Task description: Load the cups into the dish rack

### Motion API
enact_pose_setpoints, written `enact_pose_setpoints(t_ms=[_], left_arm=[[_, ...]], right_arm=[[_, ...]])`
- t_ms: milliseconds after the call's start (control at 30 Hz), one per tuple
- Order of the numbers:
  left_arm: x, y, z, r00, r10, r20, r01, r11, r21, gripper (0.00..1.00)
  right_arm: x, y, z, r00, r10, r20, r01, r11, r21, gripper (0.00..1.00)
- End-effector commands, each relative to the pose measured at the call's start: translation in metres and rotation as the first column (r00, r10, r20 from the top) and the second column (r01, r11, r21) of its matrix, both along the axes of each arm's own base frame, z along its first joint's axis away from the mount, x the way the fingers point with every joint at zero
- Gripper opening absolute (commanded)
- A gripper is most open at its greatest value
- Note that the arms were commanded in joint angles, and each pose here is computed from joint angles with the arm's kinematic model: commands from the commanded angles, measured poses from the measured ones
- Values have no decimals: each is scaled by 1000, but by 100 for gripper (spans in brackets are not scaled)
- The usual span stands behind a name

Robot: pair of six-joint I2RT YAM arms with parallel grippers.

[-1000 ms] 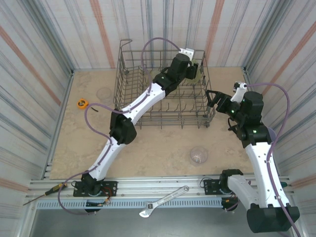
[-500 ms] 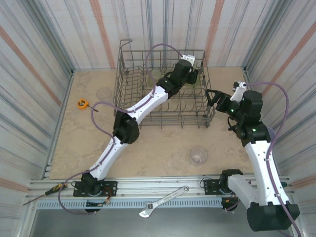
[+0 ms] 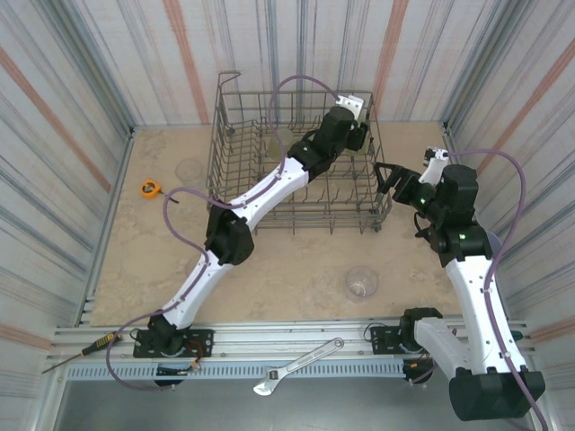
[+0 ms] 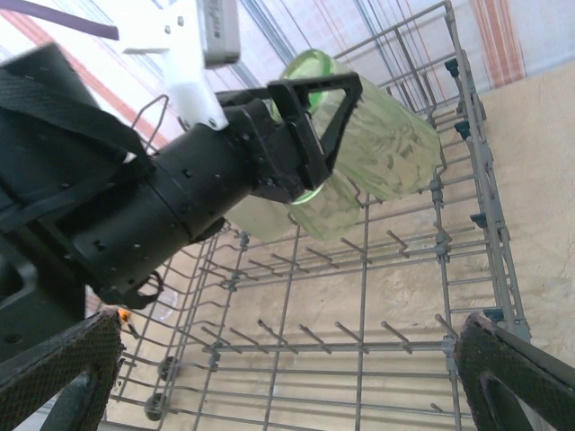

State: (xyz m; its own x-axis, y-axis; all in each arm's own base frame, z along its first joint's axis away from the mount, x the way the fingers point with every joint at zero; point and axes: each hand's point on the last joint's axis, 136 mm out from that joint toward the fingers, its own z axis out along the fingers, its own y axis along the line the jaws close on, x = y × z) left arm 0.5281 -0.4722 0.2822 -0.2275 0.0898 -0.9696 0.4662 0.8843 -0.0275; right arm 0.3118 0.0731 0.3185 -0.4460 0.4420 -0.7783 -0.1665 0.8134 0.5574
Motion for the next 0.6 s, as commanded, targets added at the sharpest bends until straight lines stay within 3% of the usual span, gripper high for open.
enact_pose_setpoints(t_ms=[0, 333, 567], left_arm=[[-7, 22, 85, 986, 57, 159, -48, 997, -60, 0], [9, 26, 68, 981, 81, 178, -78, 997, -22, 0], [26, 33, 37, 990, 90, 111, -87, 996, -34, 0]], right_arm=[[-2, -2, 8, 1000, -6, 29, 5, 1000, 6, 99], [0, -2, 5, 1000, -9, 25, 9, 1000, 0, 99], [3, -3, 1, 1000, -10, 17, 10, 1000, -2, 99]])
